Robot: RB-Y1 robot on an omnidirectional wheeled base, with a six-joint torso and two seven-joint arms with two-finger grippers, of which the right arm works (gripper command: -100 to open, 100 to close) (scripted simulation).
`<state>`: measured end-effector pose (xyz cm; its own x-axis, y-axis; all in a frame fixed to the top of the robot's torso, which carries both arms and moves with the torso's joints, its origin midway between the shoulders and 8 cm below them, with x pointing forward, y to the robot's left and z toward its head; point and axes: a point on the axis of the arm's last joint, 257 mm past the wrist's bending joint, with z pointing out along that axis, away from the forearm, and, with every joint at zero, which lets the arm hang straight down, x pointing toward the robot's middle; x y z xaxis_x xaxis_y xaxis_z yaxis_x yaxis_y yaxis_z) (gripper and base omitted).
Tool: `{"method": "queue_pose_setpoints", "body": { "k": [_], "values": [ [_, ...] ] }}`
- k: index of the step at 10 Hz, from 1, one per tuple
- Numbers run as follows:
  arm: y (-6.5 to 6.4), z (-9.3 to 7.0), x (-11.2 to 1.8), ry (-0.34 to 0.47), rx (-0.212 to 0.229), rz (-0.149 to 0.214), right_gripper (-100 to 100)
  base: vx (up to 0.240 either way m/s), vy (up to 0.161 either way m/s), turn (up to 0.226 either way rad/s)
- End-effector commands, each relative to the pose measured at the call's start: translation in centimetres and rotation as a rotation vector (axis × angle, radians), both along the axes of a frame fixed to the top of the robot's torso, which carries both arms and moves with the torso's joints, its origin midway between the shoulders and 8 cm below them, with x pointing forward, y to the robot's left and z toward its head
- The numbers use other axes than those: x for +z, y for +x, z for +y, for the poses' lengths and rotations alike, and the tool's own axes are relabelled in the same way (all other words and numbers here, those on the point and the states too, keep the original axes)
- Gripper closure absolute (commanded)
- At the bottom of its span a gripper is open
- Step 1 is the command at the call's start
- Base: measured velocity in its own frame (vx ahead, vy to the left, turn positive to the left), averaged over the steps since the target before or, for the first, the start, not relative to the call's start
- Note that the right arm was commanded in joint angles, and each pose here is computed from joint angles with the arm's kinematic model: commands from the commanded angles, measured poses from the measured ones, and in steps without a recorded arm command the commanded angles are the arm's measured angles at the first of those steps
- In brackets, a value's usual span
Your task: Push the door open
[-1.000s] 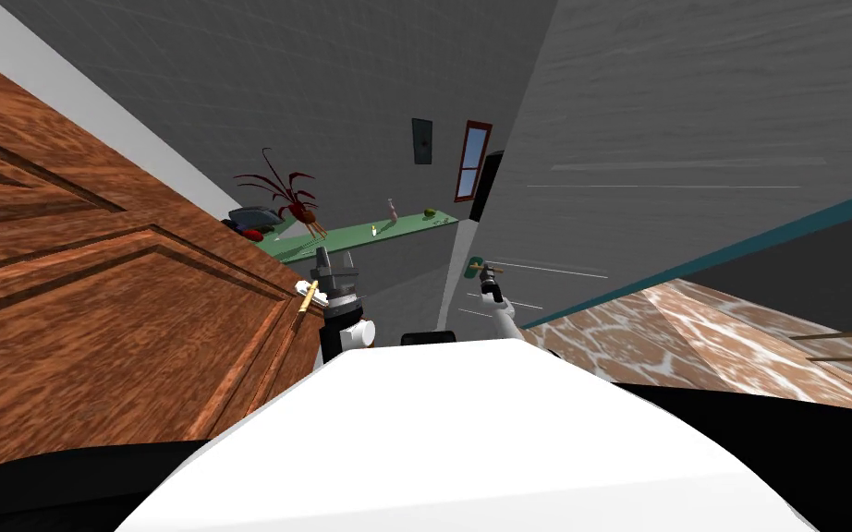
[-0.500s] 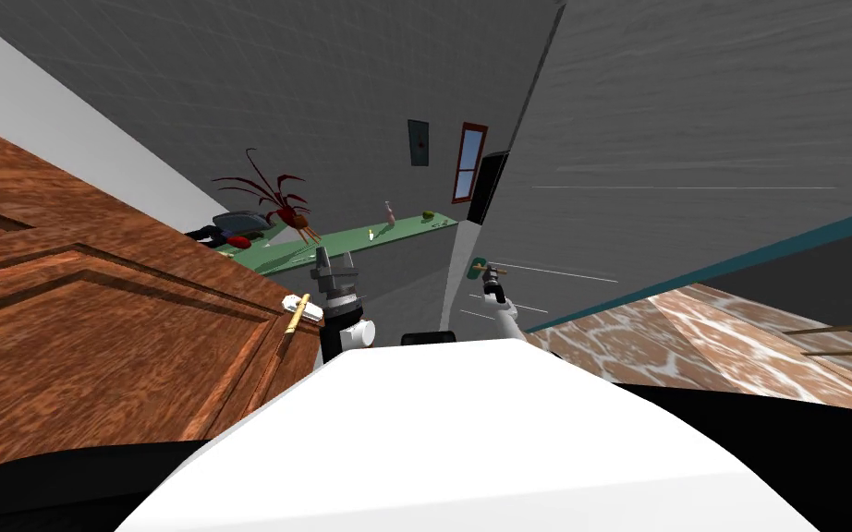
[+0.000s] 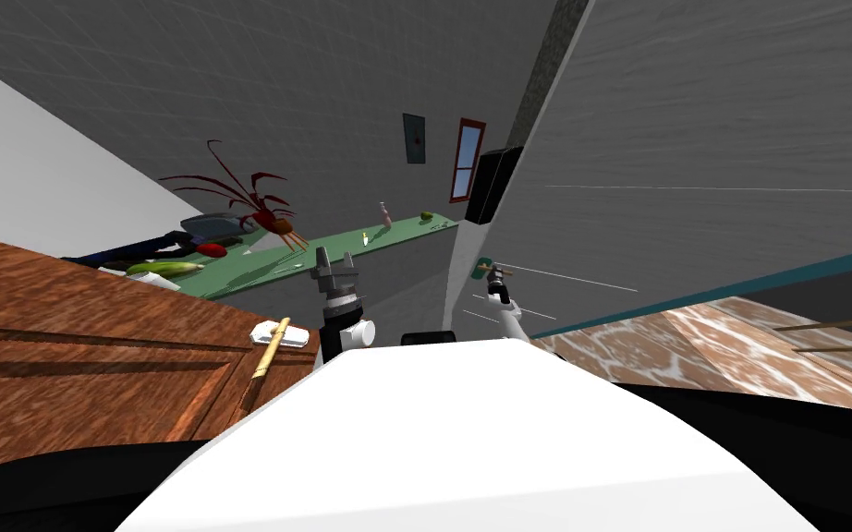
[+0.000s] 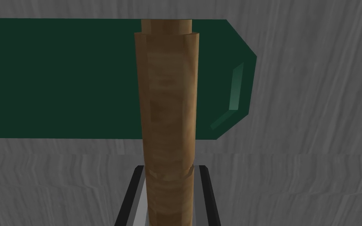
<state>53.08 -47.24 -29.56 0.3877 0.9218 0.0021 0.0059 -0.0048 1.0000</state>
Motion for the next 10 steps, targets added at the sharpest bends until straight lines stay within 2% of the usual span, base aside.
{"method": "queue_pose_setpoints", "body": {
  "k": [1,4,5,6,10],
  "values": [
    [-0.5,-1.3,0.2,-0.005,-0.023,-0.005,100,0.194,0.066,-0.061],
    [-1.2,-2.7,0.3,-0.005,-0.053,-0.006,100,0.184,0.058,-0.065],
    [-1.2,-2.4,0.0,-0.002,-0.046,0.001,100,0.087,0.021,-0.033],
    [-1.6,-3.3,0.1,-0.003,-0.064,-0.001,100,0.113,0.01,-0.047],
    [-2.7,-5.4,0.2,-0.004,-0.107,-0.002,100,0.197,0.028,-0.058]
  ]
}}
